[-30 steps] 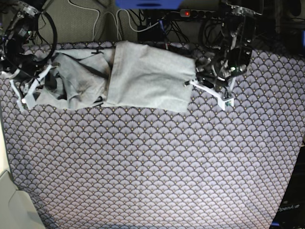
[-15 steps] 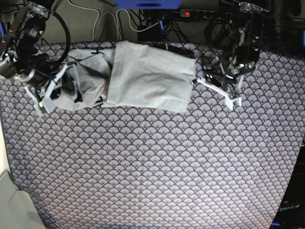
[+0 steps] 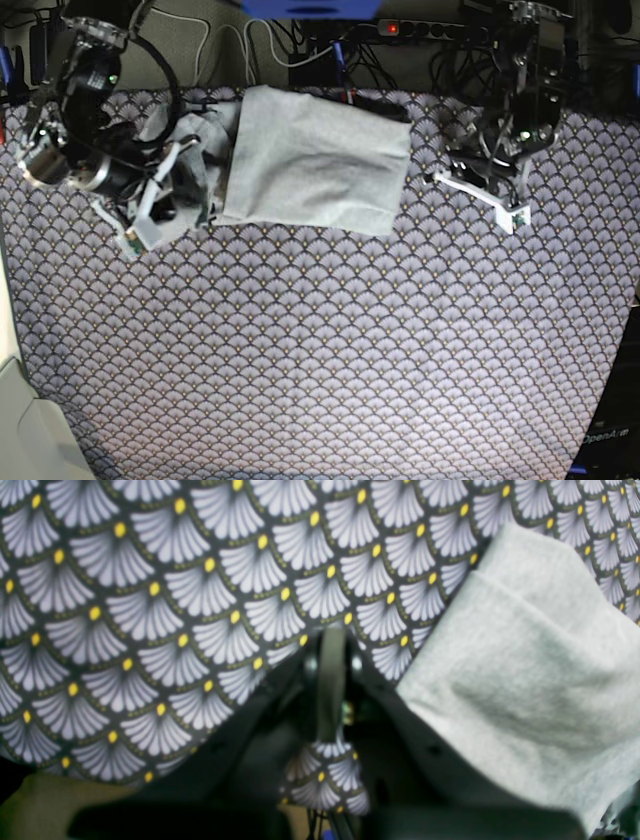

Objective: Fold the T-shirt properly
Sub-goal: 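Lift the grasped end and fold it over onto the shirt with the right gripper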

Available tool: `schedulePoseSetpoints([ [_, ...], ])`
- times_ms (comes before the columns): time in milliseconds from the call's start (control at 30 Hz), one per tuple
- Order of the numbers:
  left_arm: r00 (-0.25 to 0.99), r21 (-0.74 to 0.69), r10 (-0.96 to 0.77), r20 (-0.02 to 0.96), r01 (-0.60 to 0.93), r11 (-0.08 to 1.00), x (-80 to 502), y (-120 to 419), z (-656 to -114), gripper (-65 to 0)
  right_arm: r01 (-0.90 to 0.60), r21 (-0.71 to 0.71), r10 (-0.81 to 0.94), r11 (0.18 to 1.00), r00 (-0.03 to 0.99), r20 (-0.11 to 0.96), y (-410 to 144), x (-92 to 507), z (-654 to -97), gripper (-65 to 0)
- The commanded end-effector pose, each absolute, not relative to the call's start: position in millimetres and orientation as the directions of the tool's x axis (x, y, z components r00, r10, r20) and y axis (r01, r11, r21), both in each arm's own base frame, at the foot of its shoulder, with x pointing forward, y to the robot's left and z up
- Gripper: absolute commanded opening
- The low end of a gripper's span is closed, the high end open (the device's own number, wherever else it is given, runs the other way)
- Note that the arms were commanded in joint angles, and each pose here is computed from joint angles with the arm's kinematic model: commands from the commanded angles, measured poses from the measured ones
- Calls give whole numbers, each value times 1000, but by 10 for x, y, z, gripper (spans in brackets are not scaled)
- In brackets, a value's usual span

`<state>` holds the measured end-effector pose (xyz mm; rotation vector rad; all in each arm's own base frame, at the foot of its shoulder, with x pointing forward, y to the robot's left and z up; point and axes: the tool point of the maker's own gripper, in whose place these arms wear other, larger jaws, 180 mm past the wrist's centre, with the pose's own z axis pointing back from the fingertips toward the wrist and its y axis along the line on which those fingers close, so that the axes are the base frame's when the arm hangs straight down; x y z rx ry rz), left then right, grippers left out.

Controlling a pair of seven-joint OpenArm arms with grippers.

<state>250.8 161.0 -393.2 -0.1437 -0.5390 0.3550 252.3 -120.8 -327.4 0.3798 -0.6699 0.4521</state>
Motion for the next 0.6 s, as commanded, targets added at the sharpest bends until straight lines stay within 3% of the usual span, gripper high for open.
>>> schedulePoseSetpoints([
  [0,782,-226,364,506,-287,931,2567,1637,-3847,-647,-535,188,264,823,655,707,-1126,2591,-3147,-650],
  [333,739,-212,421,525,-366,906,2572,1945,-3798,-647,-575,233,268,784,653,708,-843,2528,-3179,-650],
  [567,727,-213,431,535,-378,901,2600,2000,-3768,-647,-660,273,312,700,626,714,-423,2389,-3199,-650],
])
